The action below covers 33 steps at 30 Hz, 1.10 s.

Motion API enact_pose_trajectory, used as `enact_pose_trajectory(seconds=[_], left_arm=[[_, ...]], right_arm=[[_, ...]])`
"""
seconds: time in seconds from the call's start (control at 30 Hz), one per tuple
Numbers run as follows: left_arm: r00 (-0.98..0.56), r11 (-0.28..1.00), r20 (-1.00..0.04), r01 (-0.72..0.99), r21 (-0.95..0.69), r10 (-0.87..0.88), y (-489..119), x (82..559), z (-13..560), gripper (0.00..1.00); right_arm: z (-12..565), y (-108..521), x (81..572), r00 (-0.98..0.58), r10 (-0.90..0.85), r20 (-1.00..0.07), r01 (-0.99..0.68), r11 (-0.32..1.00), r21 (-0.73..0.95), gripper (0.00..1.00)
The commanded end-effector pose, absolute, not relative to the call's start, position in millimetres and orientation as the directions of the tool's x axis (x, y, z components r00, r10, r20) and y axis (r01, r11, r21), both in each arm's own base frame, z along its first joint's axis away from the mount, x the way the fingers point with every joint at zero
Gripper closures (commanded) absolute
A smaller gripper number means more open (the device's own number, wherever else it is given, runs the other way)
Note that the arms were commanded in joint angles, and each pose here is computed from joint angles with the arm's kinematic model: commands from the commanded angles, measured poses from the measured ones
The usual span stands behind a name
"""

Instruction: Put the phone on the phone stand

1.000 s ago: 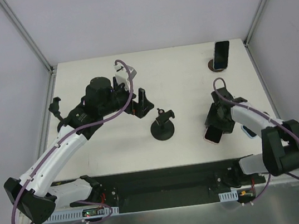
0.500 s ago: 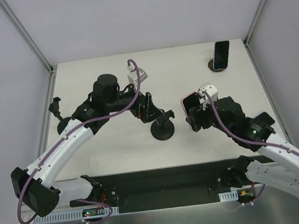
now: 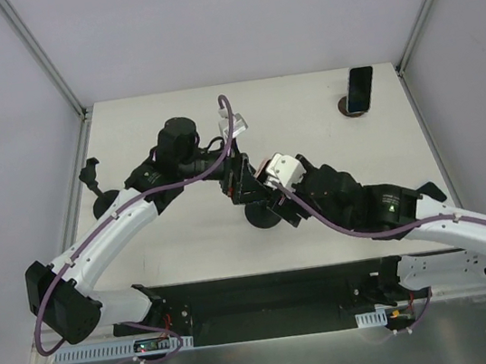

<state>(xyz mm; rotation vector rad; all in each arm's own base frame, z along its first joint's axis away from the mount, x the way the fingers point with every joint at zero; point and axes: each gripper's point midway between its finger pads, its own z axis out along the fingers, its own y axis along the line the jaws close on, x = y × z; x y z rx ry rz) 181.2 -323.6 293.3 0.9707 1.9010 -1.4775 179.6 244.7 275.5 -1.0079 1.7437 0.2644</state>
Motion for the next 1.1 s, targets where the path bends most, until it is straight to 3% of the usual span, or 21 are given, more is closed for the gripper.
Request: enact_pose_trajectory(seconds=[0.0,0.13,0.27,0.47,0.6,0.63,0.67,0.7,0.73,0.77,0.8,0.93,1.07], left_arm=[[-0.518,0.025,-0.836,0.852,-0.522,0.180,-326,167,320,0.01],[-0.515,0.028,-0.839,0.855,-0.518,0.176,-326,167,321,0.04],[-0.533,0.048,-0.827,0.844,-0.534,0.179,-328,171,316,0.33],[-0.562,0.034,-0.801,0.822,-0.568,0.206,-333,170,308,0.52],[-0.568,0.036,-0.795,0.818,-0.575,0.212,-335,170,306,1.00],[-0.565,0.042,-0.798,0.821,-0.569,0.210,-334,171,305,1.00],[-0.556,0.050,-0.806,0.828,-0.558,0.204,-334,172,307,1.00],[-0.543,0.053,-0.816,0.837,-0.545,0.199,-332,172,309,1.00],[-0.520,0.062,-0.832,0.853,-0.519,0.192,-328,170,313,1.00],[-0.503,0.075,-0.845,0.864,-0.498,0.183,-326,171,317,1.00],[-0.485,0.129,-0.859,0.874,-0.468,0.163,-322,178,318,1.00],[-0.329,0.237,-0.941,0.923,-0.304,0.075,-298,182,346,1.00],[-0.255,0.372,-0.967,0.897,-0.240,-0.007,-278,195,360,1.00]], right_arm=[[301,239,188,-0.033,-0.484,-0.875,-0.672,0.659,-0.339,1.00],[295,236,185,-0.034,-0.488,-0.872,-0.679,0.651,-0.338,0.99],[297,240,180,-0.016,-0.507,-0.862,-0.688,0.631,-0.358,0.99],[313,249,185,0.026,-0.552,-0.833,-0.637,0.634,-0.440,1.00],[322,252,185,0.050,-0.553,-0.832,-0.606,0.646,-0.465,1.00],[322,252,187,0.046,-0.547,-0.836,-0.597,0.655,-0.462,1.00],[320,249,188,0.041,-0.551,-0.834,-0.582,0.665,-0.468,0.95],[318,248,190,0.033,-0.551,-0.834,-0.573,0.673,-0.467,0.81],[313,246,190,0.011,-0.535,-0.845,-0.564,0.694,-0.447,0.60],[304,240,192,-0.006,-0.536,-0.844,-0.544,0.710,-0.447,0.15],[296,235,193,-0.024,-0.532,-0.847,-0.533,0.723,-0.439,0.04],[263,223,186,-0.114,-0.446,-0.888,-0.558,0.768,-0.314,0.04],[244,208,193,-0.289,-0.117,-0.950,-0.462,0.886,0.032,0.04]])
